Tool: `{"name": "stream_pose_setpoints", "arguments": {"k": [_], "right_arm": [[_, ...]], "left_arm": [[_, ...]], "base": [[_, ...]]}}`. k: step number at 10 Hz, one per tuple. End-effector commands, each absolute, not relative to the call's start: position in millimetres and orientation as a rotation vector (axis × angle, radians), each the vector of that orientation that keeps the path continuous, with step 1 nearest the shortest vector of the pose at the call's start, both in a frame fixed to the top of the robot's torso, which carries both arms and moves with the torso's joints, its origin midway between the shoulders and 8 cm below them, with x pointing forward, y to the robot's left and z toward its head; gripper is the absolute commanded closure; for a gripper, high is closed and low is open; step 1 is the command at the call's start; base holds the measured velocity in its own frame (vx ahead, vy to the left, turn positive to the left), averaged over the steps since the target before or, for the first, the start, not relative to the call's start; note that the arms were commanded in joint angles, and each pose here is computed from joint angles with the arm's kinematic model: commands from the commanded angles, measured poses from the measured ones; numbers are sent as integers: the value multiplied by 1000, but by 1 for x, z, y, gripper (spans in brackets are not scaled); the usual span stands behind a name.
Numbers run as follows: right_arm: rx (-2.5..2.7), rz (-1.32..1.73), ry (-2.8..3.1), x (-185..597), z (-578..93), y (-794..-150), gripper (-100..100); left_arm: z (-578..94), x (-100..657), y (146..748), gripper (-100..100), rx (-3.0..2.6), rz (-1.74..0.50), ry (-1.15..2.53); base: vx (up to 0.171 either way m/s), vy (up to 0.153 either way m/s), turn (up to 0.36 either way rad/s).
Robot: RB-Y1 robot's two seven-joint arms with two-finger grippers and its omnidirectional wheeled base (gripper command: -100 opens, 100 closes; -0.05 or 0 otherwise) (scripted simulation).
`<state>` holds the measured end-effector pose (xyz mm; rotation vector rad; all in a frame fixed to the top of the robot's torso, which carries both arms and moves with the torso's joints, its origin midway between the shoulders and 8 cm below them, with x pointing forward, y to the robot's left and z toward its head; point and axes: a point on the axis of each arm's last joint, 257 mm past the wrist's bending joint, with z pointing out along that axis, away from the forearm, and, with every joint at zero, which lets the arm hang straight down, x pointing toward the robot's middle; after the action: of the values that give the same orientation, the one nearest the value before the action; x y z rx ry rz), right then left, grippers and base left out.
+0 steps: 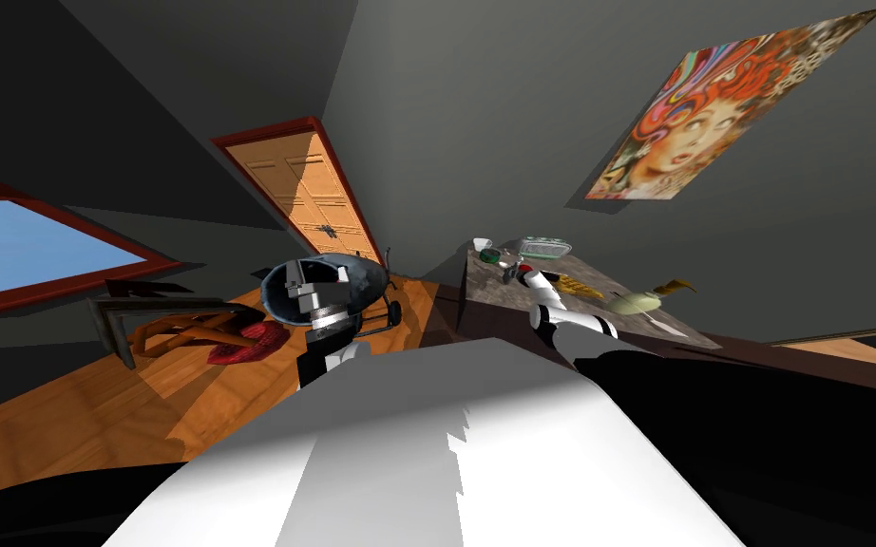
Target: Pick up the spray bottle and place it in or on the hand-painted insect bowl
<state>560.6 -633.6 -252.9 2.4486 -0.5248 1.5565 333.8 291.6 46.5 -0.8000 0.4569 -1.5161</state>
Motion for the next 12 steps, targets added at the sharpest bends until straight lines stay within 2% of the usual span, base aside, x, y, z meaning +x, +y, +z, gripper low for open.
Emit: {"name": "stream_pose_setpoints", "arguments": {"k": [1, 11, 12], "right_arm": [[2420, 1539, -451, 574, -244, -631, -100], [2451, 1545, -419, 617, -225, -598, -100], [2454, 1547, -428, 618, -224, -598, 100]], "left_arm": [[47, 334, 292, 0, -800, -1516, 457], [47, 334, 292, 0, -800, -1516, 457], [47, 334, 292, 0, -800, -1516, 457]], "base": [[-95, -29, -17], [-47, -11, -2], [0, 0, 0]]}}
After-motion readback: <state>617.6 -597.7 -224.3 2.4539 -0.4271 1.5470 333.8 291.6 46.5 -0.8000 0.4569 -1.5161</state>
